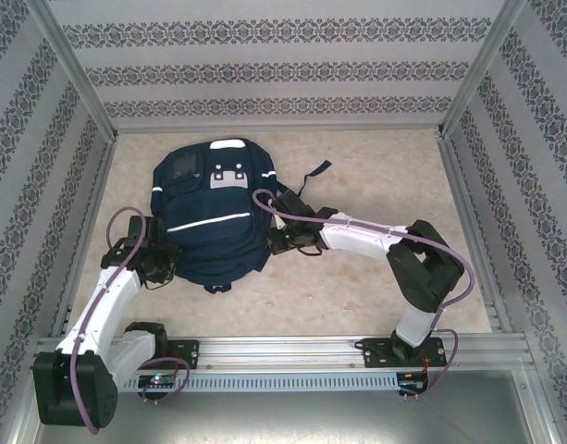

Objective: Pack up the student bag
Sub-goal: Zip the student bag at the middle-left of the table.

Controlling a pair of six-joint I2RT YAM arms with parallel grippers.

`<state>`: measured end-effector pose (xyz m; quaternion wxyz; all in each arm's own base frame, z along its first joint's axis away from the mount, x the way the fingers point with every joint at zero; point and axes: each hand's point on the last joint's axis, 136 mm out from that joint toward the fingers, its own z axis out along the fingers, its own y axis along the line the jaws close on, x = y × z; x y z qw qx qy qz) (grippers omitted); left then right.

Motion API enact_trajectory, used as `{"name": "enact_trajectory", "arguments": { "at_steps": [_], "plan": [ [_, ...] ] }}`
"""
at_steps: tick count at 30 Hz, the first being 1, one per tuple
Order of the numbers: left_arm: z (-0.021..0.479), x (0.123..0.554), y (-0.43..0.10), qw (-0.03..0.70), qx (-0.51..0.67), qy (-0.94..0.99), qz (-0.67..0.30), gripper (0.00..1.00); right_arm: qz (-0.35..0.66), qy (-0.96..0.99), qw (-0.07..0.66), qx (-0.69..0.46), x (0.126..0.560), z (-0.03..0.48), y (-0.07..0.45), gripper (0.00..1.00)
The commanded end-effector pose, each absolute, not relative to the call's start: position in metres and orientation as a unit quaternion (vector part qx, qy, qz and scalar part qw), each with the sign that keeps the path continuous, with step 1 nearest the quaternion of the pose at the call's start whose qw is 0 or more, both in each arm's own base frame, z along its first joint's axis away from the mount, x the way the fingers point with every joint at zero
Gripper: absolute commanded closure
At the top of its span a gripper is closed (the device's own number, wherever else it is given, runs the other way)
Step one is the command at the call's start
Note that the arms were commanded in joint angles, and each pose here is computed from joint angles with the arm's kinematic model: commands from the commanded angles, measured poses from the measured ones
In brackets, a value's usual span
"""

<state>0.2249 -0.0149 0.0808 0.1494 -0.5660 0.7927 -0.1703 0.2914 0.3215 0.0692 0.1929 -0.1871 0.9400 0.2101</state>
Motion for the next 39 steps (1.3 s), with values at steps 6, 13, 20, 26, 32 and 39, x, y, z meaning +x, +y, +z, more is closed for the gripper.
{"name": "enact_trajectory", "arguments": {
  "at_steps": [6, 13, 20, 26, 32, 39],
  "plan": [
    [0.104, 0.211, -0.056, 0.110, -0.556, 0.786, -0.246, 0.49, 0.195, 0.943, 0.207, -0.171, 0.293, 0.069, 0.331, 1.00],
    [0.110, 0.220, -0.121, 0.111, -0.539, 0.782, -0.292, 0.47, 0.198, 0.942, 0.210, -0.172, 0.292, 0.068, 0.332, 1.00],
    [0.106, 0.256, -0.186, 0.115, -0.498, 0.805, -0.300, 0.38, 0.200, 0.941, 0.211, -0.175, 0.288, 0.068, 0.330, 1.00],
    [0.105, 0.277, -0.200, 0.134, -0.499, 0.804, -0.295, 0.38, 0.200, 0.940, 0.211, -0.177, 0.283, 0.069, 0.328, 1.00],
    [0.111, 0.278, -0.202, 0.149, -0.507, 0.796, -0.296, 0.40, 0.200, 0.940, 0.213, -0.175, 0.281, 0.068, 0.329, 1.00],
    [0.097, 0.285, -0.217, 0.141, -0.515, 0.788, -0.306, 0.38, 0.203, 0.940, 0.210, -0.177, 0.278, 0.066, 0.333, 1.00]
  ]
}}
